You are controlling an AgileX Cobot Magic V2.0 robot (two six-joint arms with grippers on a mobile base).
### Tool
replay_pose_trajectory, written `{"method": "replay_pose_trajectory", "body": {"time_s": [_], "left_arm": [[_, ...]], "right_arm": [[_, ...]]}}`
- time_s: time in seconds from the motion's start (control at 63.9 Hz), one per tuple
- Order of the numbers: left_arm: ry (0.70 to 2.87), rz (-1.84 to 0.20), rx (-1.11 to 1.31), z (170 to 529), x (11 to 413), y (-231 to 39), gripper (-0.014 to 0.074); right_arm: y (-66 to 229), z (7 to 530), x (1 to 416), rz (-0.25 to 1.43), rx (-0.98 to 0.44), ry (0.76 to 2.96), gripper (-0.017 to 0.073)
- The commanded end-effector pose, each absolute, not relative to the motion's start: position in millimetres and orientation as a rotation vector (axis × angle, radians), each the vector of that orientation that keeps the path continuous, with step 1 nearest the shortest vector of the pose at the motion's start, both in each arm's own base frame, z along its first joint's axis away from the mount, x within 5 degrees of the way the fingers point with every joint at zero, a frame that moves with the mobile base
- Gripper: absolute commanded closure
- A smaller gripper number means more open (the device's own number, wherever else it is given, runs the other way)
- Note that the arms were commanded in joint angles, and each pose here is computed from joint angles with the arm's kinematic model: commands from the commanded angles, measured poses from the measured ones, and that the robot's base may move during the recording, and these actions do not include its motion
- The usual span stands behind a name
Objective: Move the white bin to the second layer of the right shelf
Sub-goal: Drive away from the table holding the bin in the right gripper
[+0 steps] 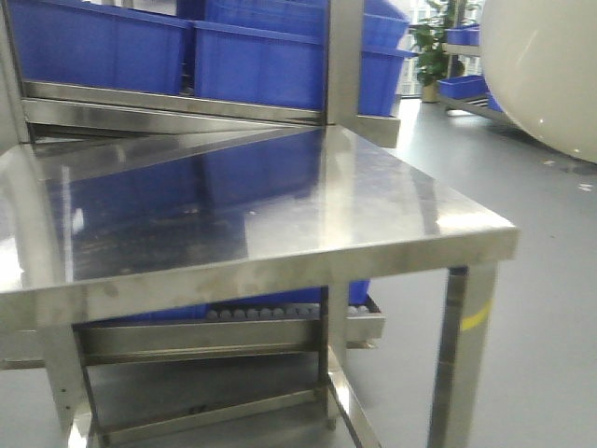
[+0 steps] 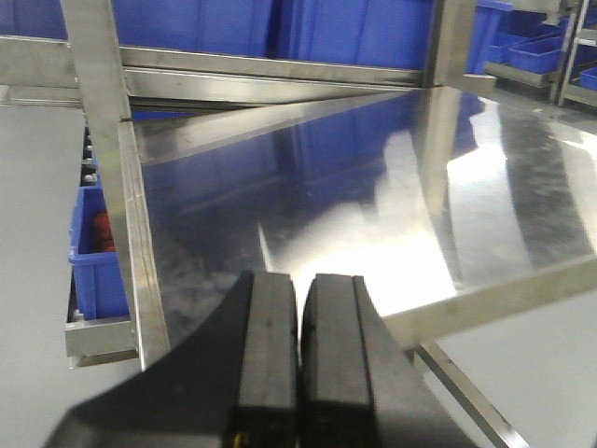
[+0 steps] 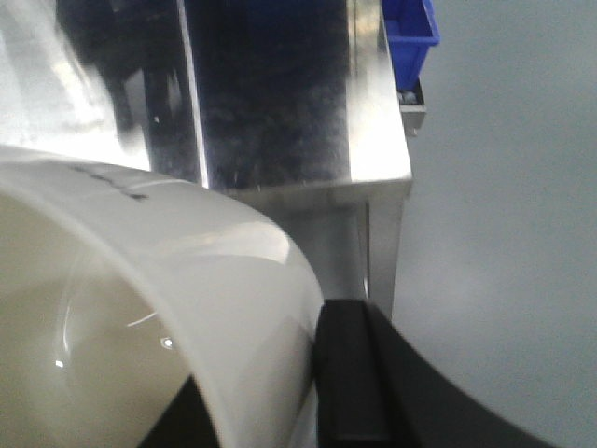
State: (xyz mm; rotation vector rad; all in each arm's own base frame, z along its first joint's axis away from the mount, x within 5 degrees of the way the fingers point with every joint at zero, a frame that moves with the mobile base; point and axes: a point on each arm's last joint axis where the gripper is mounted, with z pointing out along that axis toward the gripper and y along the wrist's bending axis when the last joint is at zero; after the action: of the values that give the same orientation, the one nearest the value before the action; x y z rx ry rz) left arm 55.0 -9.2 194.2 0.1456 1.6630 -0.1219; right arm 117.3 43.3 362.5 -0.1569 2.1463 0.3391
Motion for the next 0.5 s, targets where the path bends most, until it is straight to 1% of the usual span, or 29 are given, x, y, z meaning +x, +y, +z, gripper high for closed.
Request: {"method": "replay_pose_trajectory", "body": {"time_s": [0.0, 0.485], "left_arm": [[1.591, -0.134, 0.141, 193.4, 55.4, -9.7, 0.0509], [1.591, -0.134, 0.141, 193.4, 55.4, -9.7, 0.0509]], "right_arm": [[43.9, 378.4, 119.9, 0.360, -0.147, 2.036, 0.0507], [43.9, 378.4, 119.9, 0.360, -0.147, 2.036, 0.0507]]}}
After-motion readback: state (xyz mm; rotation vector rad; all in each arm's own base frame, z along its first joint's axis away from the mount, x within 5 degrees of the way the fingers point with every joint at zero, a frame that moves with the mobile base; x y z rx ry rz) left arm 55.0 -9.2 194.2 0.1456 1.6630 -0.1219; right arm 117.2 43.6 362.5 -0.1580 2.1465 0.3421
